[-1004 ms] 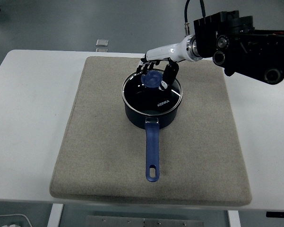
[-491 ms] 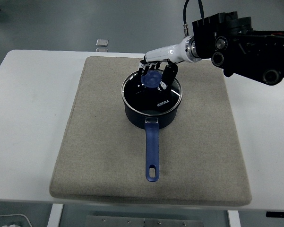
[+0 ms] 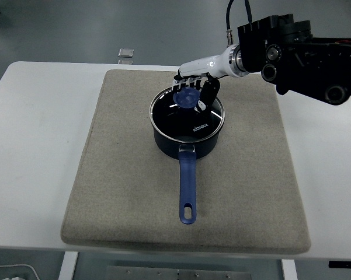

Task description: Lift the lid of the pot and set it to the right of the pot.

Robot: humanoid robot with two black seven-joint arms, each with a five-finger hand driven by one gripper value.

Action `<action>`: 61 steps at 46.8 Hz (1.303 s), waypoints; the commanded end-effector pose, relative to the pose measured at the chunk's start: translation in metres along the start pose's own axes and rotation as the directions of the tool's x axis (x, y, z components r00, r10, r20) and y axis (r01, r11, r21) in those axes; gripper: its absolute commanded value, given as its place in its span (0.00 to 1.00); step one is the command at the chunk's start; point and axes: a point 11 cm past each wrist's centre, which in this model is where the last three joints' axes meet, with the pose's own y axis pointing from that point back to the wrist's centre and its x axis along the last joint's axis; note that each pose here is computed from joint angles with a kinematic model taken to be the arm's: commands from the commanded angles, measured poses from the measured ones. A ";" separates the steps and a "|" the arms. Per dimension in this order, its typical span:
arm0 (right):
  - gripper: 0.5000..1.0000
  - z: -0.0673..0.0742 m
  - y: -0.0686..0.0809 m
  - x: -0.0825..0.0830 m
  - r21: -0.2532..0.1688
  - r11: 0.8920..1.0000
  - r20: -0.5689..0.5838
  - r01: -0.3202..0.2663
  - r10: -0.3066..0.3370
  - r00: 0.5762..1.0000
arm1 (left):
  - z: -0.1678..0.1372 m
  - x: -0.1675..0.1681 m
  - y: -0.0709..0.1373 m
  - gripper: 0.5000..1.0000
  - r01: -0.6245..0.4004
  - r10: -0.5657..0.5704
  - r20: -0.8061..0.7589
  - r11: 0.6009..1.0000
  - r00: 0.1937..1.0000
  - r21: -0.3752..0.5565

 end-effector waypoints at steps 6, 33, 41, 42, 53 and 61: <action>0.23 0.000 0.000 0.001 0.000 1.000 0.000 -0.003 0.003 1.000 | 0.000 0.000 0.000 1.00 0.000 0.000 0.000 1.000 1.000 0.000; 0.09 -0.004 0.011 0.017 -0.005 1.000 -0.019 -0.016 0.016 1.000 | 0.000 0.000 0.000 1.00 0.000 0.000 0.000 1.000 1.000 0.000; 0.00 0.001 0.023 0.027 -0.020 1.000 -0.017 -0.010 0.009 1.000 | 0.000 0.000 0.000 1.00 0.000 0.000 0.000 1.000 1.000 0.001; 0.00 0.003 0.025 0.028 -0.023 1.000 -0.016 -0.007 0.007 1.000 | 0.000 0.000 0.000 1.00 0.000 0.000 -0.002 1.000 1.000 0.000; 0.00 0.021 0.040 0.035 -0.057 0.998 0.005 -0.013 0.013 1.000 | 0.000 0.000 0.000 1.00 0.000 0.000 0.000 1.000 1.000 0.000; 0.00 0.042 0.052 0.038 -0.100 0.994 0.032 -0.032 0.035 0.999 | 0.000 0.000 0.000 1.00 0.000 0.000 0.000 1.000 1.000 0.000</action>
